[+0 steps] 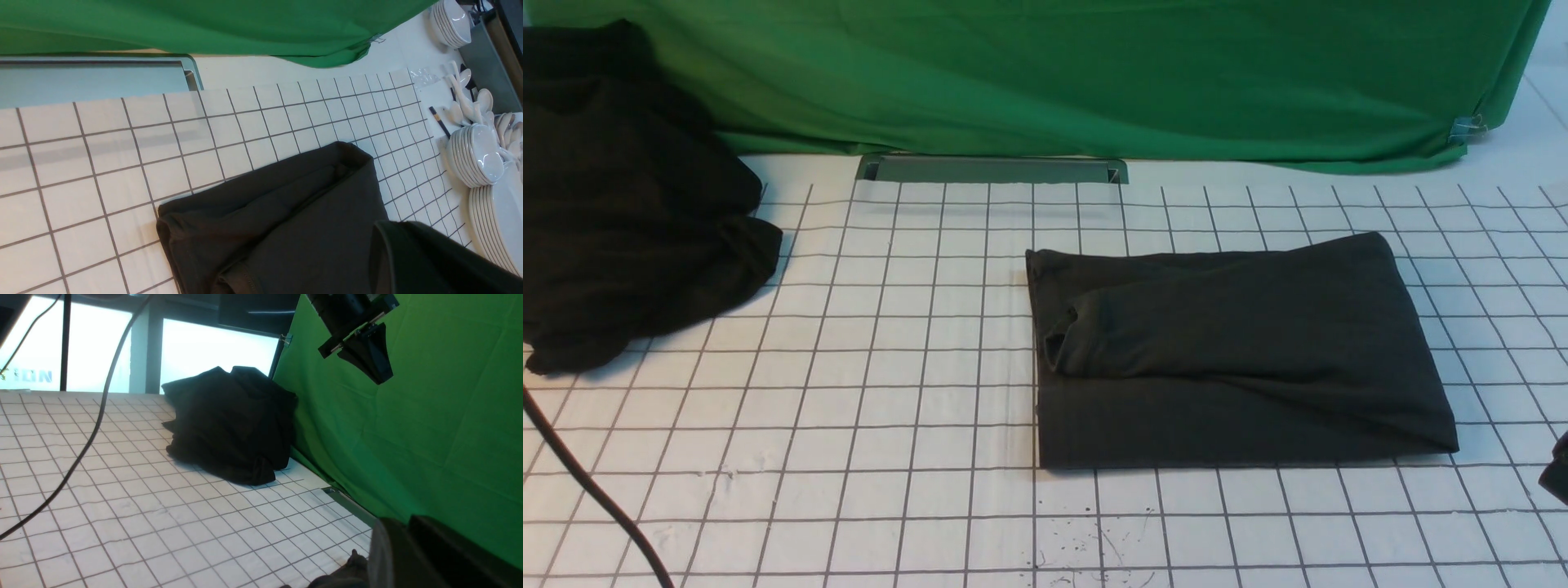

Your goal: Fold a long-sleeved shirt over a white checkered tablecloth.

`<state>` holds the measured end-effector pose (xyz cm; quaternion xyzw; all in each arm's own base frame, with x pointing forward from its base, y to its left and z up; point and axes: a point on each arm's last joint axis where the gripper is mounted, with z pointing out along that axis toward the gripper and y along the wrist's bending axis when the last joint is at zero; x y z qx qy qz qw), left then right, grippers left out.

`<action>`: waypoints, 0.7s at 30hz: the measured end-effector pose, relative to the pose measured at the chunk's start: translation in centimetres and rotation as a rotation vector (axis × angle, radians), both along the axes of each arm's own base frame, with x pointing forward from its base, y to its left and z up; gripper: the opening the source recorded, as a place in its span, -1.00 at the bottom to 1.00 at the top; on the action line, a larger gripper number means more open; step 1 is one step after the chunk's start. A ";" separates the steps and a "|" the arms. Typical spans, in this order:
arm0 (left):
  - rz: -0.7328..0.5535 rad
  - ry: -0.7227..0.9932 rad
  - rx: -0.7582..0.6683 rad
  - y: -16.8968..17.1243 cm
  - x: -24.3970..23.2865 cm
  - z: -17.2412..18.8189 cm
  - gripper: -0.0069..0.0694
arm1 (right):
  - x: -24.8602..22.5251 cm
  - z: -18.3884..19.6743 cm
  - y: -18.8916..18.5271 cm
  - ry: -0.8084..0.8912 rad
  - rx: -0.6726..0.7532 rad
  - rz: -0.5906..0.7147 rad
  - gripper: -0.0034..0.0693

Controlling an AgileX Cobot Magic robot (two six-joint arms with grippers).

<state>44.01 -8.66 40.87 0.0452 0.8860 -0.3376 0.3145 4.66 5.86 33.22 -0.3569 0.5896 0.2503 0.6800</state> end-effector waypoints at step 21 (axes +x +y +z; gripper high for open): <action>0.028 -0.022 0.134 0.9 -0.1 -0.4 -0.81 | 1.1 -13.7 -6.0 0.148 -0.094 -0.929 -0.68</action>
